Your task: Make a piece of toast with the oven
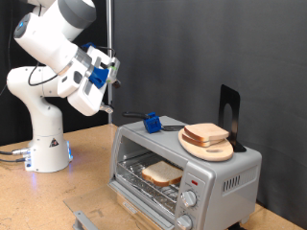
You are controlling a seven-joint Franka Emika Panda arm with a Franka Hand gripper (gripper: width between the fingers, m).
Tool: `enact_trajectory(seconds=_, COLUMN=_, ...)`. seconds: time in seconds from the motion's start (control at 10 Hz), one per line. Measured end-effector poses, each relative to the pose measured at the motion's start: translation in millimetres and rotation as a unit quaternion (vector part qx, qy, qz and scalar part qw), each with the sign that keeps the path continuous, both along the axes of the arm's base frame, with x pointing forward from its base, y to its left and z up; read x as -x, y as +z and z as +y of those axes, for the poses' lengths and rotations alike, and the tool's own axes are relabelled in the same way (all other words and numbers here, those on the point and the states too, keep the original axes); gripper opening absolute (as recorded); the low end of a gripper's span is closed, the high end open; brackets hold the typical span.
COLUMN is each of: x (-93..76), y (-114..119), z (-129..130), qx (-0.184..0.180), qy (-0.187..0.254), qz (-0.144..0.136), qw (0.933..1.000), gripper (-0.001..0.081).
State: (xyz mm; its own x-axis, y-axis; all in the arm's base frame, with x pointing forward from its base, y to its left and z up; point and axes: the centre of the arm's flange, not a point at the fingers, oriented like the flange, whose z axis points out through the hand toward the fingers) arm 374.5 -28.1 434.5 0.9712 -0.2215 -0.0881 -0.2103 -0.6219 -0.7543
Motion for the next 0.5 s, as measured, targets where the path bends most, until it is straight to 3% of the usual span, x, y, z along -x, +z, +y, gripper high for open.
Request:
enact_trajectory(seconds=0.2, x=2.4, y=6.7, z=-7.6, qx=-0.041, qy=-0.016, qz=0.075, qw=0.9962, gripper=0.0682)
enact_trajectory(seconds=0.5, x=3.5, y=6.7, z=-34.6, qx=-0.052, qy=-0.064, qz=0.098, qw=0.9918, gripper=0.0682)
